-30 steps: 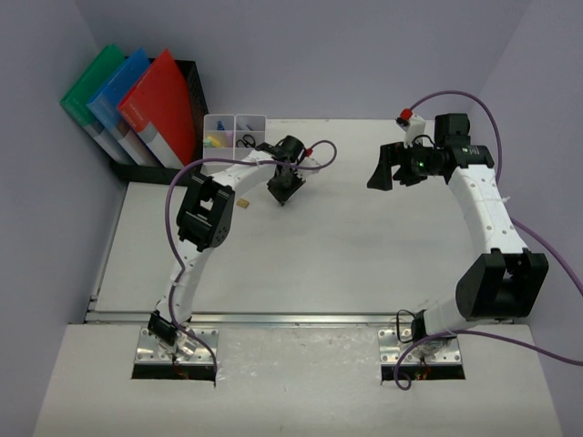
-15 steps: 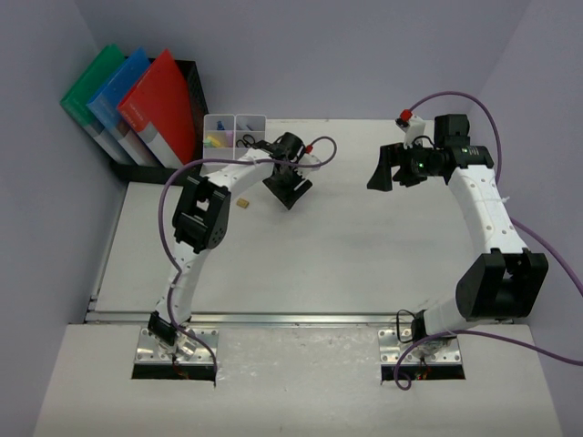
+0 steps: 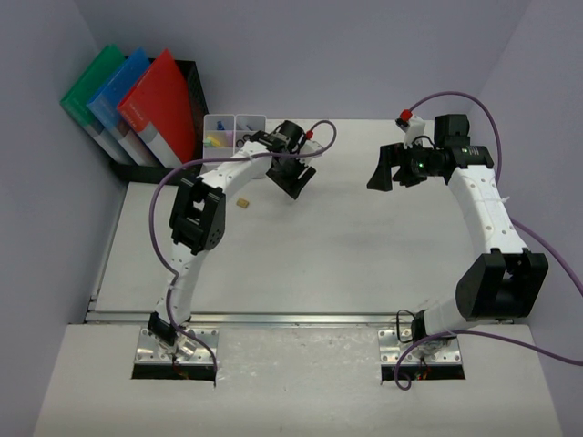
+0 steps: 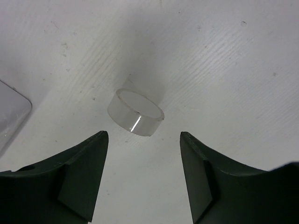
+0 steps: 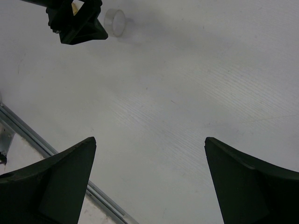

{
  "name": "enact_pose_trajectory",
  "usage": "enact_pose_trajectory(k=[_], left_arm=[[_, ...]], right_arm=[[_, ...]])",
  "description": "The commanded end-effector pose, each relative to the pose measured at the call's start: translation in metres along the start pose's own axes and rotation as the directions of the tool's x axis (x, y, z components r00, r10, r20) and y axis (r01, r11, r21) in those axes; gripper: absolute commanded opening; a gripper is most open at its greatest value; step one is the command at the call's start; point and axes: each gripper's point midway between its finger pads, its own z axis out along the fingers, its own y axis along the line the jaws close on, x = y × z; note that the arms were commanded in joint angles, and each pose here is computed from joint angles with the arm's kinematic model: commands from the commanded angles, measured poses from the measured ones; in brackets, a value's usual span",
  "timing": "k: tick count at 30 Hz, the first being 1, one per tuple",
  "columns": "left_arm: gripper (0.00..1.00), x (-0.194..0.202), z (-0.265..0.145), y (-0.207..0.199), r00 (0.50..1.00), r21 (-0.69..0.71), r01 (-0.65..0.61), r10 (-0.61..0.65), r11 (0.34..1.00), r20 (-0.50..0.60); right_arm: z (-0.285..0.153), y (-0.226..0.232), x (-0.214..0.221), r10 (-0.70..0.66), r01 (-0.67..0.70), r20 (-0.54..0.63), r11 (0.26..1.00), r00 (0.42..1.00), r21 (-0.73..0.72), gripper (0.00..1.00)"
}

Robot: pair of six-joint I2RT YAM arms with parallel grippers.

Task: Organize the desk

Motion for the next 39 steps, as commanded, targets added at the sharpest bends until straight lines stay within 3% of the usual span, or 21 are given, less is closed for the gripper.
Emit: enact_pose_trajectory(k=[1,11,15,27,39], left_arm=[[0.59,-0.006,0.005,-0.008,0.999,0.028,0.048,-0.048,0.998,0.001],[0.61,0.003,0.014,-0.018,0.983,0.045,0.181,-0.18,0.983,-0.03],[0.57,0.004,0.019,-0.015,0.971,-0.007,0.239,-0.239,0.971,-0.023],[0.52,0.007,0.037,0.009,0.962,-0.168,0.267,-0.273,0.949,-0.016],[0.54,-0.011,0.039,0.006,0.947,-0.137,0.321,-0.317,0.937,0.052]], right_arm=[[-0.007,0.003,-0.012,-0.033,0.033,0.048,0.999,0.998,-0.002,0.99],[-0.007,0.005,-0.01,-0.032,0.033,0.048,0.999,0.998,-0.009,0.99],[-0.007,0.006,-0.009,-0.032,0.032,0.05,0.999,0.998,-0.011,0.99],[-0.011,0.008,-0.002,-0.034,0.035,0.048,0.999,0.998,-0.002,0.99],[-0.012,0.009,-0.004,-0.037,0.038,0.049,0.999,0.998,-0.005,0.99]])
